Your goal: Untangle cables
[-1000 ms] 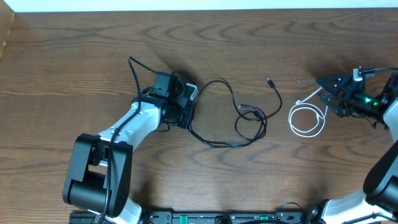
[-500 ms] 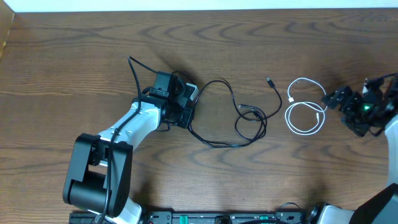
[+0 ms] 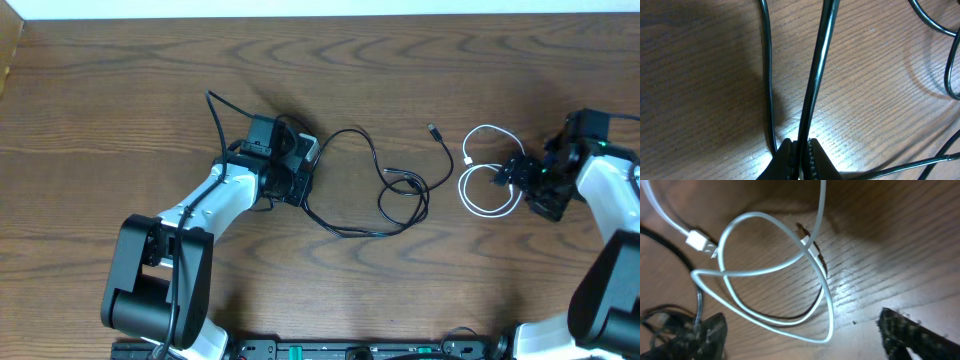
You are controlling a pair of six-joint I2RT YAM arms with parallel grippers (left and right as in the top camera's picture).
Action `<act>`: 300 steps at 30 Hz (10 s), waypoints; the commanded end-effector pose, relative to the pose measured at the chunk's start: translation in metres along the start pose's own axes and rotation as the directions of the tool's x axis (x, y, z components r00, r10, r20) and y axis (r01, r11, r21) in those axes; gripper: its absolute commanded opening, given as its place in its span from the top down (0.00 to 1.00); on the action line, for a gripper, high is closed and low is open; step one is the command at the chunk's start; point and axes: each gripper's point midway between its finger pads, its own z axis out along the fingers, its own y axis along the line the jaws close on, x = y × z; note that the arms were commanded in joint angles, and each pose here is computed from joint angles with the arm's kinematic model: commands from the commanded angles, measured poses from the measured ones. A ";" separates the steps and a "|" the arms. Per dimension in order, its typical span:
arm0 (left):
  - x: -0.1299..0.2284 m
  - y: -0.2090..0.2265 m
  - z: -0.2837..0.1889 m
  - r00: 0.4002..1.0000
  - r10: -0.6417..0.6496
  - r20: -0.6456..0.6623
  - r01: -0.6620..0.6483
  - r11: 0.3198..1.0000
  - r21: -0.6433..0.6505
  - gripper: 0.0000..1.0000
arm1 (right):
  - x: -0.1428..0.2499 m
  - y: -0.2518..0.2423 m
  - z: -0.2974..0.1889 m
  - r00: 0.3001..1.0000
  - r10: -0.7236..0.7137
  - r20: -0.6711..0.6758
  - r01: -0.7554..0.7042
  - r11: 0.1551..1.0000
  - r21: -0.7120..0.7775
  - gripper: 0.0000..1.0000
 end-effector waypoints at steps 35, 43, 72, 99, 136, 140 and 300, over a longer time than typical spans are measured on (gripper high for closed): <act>0.002 0.002 0.000 1.000 -0.004 -0.003 0.004 1.000 -0.010 0.92 | -0.156 0.007 -0.097 0.944 -0.015 0.330 -0.021 0.994 0.104 0.99; 0.002 0.002 0.000 1.000 -0.004 -0.003 0.004 1.000 -0.010 0.92 | -0.137 -0.010 -0.074 0.965 -0.004 0.261 -0.039 0.986 0.160 0.64; 0.001 0.002 0.000 1.000 -0.003 0.000 0.003 1.000 -0.010 0.92 | -0.041 0.088 -0.042 0.995 -0.055 -0.086 0.042 0.988 -0.146 0.01; 0.001 0.002 0.000 1.000 -0.003 0.001 0.003 1.000 -0.010 0.92 | 0.095 0.194 0.060 0.915 -0.397 -0.077 0.375 0.904 -0.204 0.23; -0.009 0.003 0.000 0.999 -0.009 0.042 0.010 1.000 -0.013 0.92 | 0.180 0.200 0.081 0.894 -0.429 -0.128 0.421 0.903 -0.086 0.14; -0.009 0.003 0.000 0.999 -0.009 0.041 0.010 1.000 -0.013 0.92 | 0.183 0.198 0.081 0.892 -0.429 -0.144 0.421 0.903 -0.084 0.14; 0.009 -0.066 0.033 0.982 -0.069 -0.178 0.058 0.996 -0.065 0.54 | 0.117 0.156 0.020 0.821 -0.560 -0.113 0.531 0.820 -0.214 0.25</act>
